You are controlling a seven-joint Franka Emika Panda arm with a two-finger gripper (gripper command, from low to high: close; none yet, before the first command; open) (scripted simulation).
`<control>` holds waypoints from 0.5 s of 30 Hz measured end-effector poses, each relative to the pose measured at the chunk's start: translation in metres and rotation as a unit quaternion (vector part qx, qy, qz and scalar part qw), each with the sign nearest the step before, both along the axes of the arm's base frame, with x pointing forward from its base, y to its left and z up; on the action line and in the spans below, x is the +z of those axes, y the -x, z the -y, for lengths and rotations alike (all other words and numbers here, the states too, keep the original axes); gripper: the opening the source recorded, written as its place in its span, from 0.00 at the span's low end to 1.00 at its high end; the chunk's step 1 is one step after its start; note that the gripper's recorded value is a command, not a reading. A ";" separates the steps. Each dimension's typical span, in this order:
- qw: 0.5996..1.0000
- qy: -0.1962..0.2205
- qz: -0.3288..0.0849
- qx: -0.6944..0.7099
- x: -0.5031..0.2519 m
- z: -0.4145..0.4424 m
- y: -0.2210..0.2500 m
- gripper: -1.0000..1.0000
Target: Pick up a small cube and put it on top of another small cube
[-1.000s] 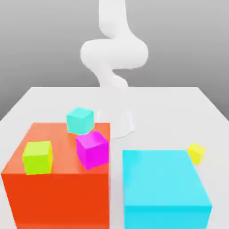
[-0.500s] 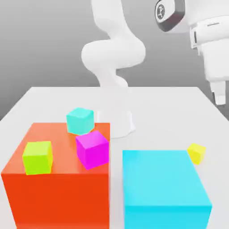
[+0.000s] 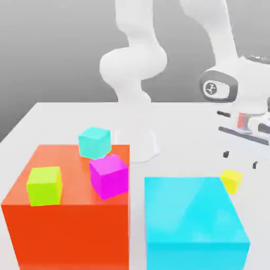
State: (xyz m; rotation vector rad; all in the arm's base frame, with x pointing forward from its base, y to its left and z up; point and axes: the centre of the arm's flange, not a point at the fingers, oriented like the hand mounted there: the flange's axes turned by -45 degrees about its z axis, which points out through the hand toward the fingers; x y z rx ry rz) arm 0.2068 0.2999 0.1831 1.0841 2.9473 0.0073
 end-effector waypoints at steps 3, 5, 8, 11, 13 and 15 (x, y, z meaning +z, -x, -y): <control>1.000 0.001 -0.002 0.001 -0.027 0.001 -0.001 0.50; 1.000 0.001 -0.002 0.001 -0.046 0.003 0.000 0.50; 1.000 0.002 -0.002 0.002 -0.052 0.003 0.000 0.00; 1.000 0.003 -0.002 0.002 -0.052 0.003 0.000 0.00; 1.000 0.003 -0.002 0.002 -0.052 0.003 0.000 0.00; 1.000 0.002 -0.002 0.001 -0.038 0.002 0.000 0.00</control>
